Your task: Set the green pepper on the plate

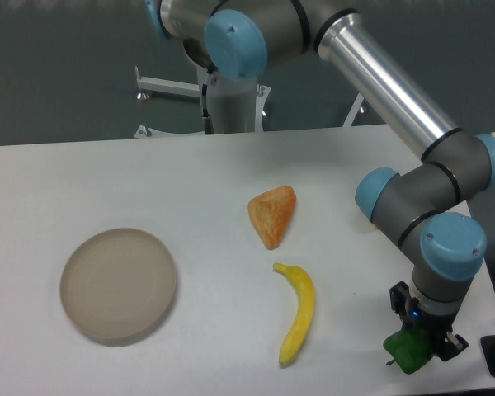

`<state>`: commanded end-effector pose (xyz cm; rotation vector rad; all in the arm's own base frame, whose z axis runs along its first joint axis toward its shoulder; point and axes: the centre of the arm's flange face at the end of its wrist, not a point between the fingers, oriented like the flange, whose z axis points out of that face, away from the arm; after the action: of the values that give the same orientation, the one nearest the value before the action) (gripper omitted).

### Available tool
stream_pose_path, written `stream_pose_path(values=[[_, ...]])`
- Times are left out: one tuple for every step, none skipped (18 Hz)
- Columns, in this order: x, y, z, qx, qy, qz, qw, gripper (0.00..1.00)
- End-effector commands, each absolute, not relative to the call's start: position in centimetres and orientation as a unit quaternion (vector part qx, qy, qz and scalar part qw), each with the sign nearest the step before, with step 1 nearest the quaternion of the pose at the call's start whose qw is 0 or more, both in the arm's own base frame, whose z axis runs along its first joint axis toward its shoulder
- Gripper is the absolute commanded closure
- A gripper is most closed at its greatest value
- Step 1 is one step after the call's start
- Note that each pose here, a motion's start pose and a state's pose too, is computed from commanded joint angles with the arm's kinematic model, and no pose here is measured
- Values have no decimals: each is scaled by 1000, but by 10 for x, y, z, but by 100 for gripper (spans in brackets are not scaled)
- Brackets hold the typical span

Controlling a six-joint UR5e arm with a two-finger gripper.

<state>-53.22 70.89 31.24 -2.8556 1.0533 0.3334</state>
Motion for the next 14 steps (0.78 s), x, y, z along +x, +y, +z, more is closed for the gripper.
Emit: stream_pose_path(values=[[-532,709,312,-932,343,108,40,62],[-532,709,314,-932,342,109,42,62],[-531,709,313,-932,343,107,43,62],[-531,709,314,-932,342,109,44,62],[-531,709,313,-933,341,107,44,62],[-531,709,313,-933,341,107,44,62],[-531,709,314,-933,340,107,45,62],[-531,709,314,-933,340,107,45,62],[-531,709,314,-933,339,107,45,62],[-531,709,313,-934,339,107,45,62],[-531,709,313,-934,339,107,45,62],[-531,709,313,-934,339,106,45,62],[-531,709,314,-934,339,106,47,62],[-530,709,314,-934,337,105,48,62]])
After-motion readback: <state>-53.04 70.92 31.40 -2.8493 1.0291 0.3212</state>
